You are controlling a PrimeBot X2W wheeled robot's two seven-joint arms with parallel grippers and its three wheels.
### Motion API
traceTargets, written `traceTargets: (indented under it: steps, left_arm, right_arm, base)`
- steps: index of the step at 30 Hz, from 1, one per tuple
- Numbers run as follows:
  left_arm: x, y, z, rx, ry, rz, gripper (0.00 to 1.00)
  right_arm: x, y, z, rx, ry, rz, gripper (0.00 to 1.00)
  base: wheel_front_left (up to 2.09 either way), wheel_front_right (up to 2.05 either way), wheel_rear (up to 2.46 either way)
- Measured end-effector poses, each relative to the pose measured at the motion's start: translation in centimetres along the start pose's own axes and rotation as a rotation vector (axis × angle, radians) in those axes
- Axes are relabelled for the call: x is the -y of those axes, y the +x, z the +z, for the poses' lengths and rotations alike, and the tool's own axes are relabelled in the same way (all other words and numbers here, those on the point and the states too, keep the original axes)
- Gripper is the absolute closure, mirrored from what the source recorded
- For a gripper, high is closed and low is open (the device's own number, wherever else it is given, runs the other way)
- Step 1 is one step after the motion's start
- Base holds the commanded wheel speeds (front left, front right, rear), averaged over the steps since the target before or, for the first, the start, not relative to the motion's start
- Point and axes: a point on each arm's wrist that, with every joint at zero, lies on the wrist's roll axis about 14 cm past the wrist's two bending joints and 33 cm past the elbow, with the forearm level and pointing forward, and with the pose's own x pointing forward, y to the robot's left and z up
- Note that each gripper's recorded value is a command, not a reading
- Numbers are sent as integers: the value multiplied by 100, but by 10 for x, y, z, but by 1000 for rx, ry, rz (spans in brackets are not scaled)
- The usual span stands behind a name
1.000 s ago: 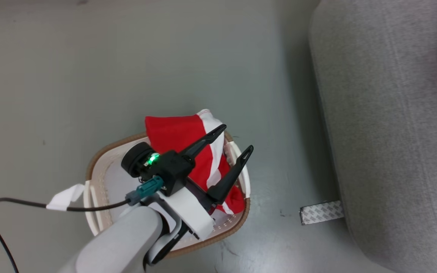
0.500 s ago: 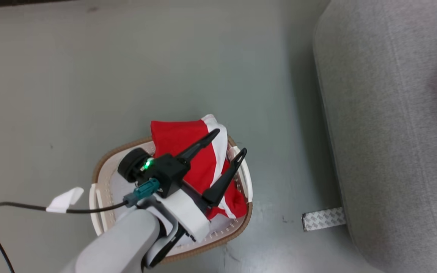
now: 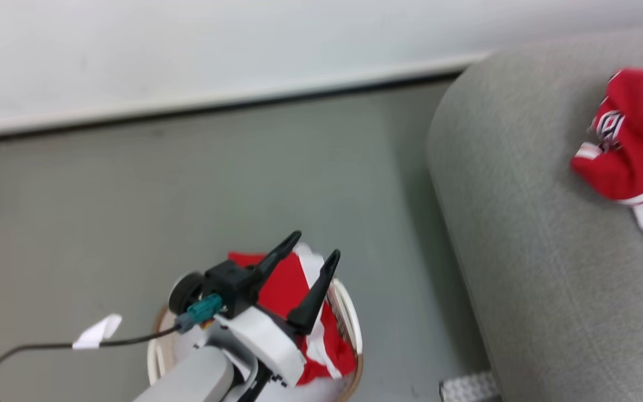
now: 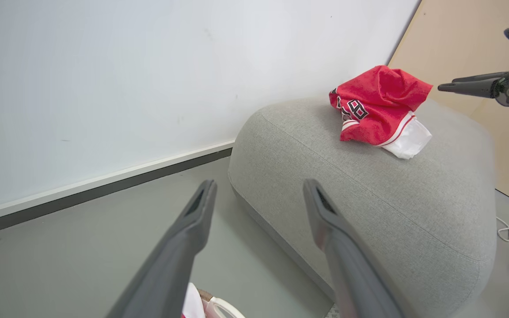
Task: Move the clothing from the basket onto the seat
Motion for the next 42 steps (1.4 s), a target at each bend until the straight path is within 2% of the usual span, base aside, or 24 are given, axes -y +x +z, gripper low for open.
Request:
traceTargets:
  steps: [8,13,19,27,34,36,42]
  left_arm:
    - [2,-26,48,101,50,108,0]
    - [-15,-54,74,157,79,222,0]
    - [-53,-101,95,216,106,407,0]
    - [-78,-148,92,241,99,568,0]
    - [-85,-176,89,262,143,675,0]
    - [-84,-182,82,259,126,698,0]
    - [-85,-201,70,246,126,742,0]
  right_arm:
    - [-12,-66,71,332,34,121,0]
    - [-47,-104,104,508,50,248,0]
    - [-99,-133,120,674,80,387,0]
    - [-139,-150,87,783,174,410,0]
    - [-171,-157,37,743,299,407,0]
    - [-181,-160,27,725,354,413,0]
    - [-197,-161,4,667,373,420,0]
  base:
    - [0,0,0]
    - [0,0,0]
    - [0,0,0]
    - [0,0,0]
    - [0,0,0]
    - [0,0,0]
    - [0,0,0]
